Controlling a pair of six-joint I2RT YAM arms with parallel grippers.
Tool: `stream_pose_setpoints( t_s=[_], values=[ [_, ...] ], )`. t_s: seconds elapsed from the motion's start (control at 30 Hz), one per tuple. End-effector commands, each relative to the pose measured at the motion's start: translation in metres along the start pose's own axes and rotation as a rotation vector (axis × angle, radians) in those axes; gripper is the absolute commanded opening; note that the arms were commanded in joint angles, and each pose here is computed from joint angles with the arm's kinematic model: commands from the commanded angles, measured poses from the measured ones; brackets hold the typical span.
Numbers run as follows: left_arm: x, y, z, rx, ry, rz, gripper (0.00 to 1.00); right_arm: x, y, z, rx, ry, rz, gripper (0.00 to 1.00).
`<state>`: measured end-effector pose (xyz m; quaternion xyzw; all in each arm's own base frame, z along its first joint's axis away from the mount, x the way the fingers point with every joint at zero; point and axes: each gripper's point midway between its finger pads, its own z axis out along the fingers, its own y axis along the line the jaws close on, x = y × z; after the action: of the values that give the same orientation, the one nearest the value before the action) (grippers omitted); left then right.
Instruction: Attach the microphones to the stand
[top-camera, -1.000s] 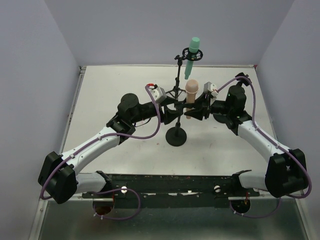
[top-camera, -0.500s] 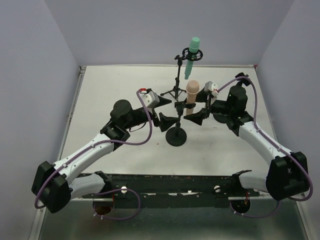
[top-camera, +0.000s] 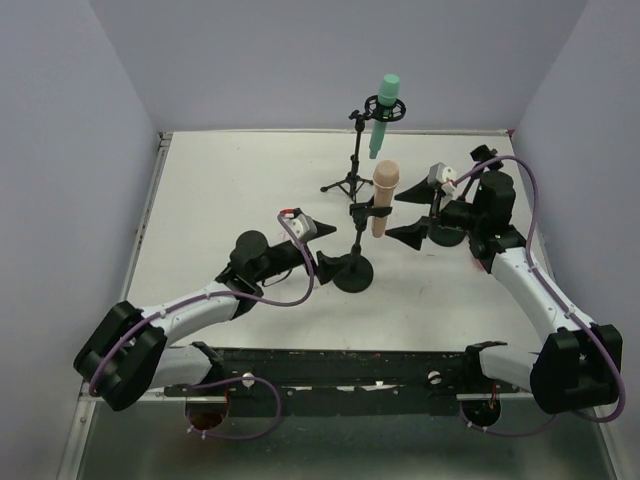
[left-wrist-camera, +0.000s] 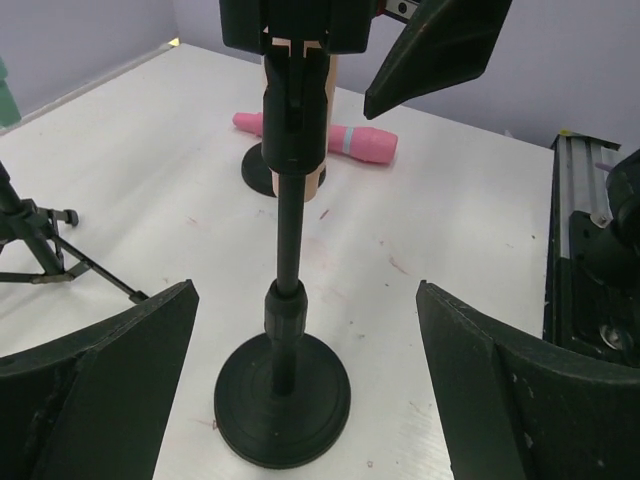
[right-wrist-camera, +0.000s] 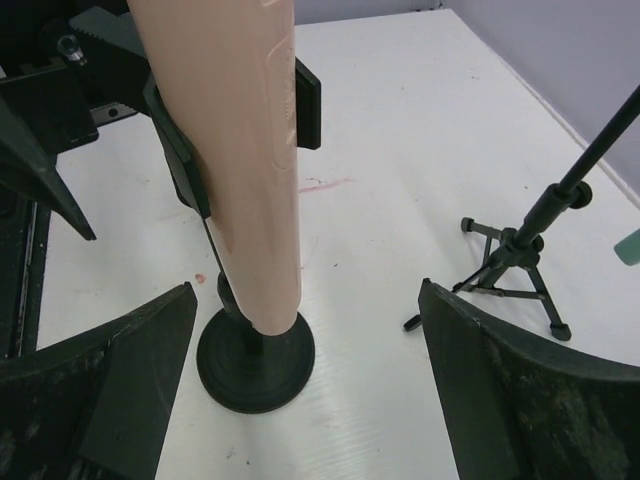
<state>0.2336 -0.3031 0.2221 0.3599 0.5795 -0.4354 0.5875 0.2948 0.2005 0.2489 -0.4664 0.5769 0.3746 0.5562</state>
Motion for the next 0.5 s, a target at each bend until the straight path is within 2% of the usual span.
stream_pose_setpoints(
  t_s=[0.0, 0.2, 0.37, 0.47],
  values=[
    [-0.026, 0.006, 0.022, -0.009, -0.134, 0.067, 0.96, -0.008, 0.006, -0.007, -0.038, -0.027, -0.004, 1.00],
    [-0.019, 0.013, 0.046, -0.024, -0.181, 0.070, 0.91, -0.005, 0.007, -0.007, -0.042, -0.029, 0.001, 1.00],
    [-0.017, 0.017, 0.059, -0.037, -0.180, 0.077, 0.79, -0.004, 0.007, -0.007, -0.045, -0.029, 0.003, 1.00],
    [-0.014, 0.014, 0.060, -0.024, -0.167, 0.084, 0.68, -0.003, 0.008, -0.007, -0.050, -0.029, 0.001, 1.00]
  ],
)
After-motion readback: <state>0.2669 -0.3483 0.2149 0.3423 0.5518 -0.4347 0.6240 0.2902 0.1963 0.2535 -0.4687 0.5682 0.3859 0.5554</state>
